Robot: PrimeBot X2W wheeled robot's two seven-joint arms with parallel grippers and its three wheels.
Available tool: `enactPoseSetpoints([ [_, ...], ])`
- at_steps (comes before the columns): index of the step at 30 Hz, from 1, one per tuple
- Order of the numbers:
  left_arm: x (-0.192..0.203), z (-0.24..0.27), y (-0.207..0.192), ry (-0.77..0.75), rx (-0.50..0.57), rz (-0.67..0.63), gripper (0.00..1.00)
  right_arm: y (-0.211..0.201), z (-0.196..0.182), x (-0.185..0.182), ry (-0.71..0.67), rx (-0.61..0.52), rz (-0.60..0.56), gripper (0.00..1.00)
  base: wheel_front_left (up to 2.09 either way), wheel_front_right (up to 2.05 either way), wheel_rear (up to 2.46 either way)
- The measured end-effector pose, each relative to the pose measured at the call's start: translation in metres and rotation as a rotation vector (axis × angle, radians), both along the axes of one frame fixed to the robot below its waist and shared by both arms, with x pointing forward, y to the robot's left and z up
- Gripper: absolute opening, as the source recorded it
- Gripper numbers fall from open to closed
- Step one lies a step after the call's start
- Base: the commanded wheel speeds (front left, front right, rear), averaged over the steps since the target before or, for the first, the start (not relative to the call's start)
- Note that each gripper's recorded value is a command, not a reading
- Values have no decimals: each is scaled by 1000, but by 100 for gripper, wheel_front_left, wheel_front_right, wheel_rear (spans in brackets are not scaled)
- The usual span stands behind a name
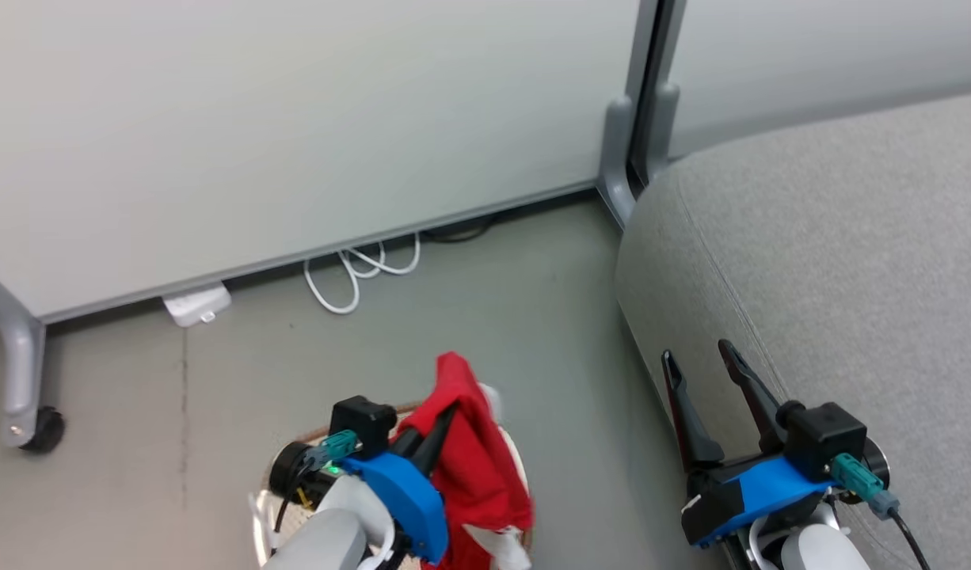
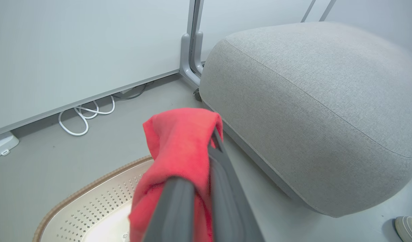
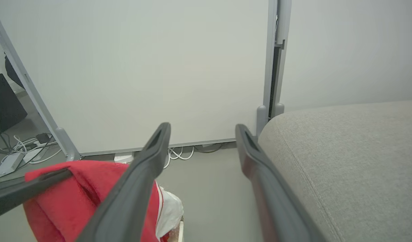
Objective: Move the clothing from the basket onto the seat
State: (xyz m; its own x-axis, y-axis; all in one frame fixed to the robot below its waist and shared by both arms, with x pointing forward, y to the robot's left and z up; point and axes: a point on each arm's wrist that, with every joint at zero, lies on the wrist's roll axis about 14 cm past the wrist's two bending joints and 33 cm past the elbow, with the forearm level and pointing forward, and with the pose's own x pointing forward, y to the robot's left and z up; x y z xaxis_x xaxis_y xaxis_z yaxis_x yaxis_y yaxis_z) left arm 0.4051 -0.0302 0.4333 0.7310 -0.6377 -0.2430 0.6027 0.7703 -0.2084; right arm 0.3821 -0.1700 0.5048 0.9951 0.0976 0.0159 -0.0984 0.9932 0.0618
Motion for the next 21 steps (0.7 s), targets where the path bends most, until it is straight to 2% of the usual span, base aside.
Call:
enactPoseSetpoints([
  [12, -6, 109, -37, -237, -82, -120, 0, 26, 19, -13, -41, -3, 74, 100, 0, 0, 0],
  [21, -8, 152, -58, -328, -99, -174, 0, 29, 20, -15, -39, -4, 84, 100, 0, 0, 0],
])
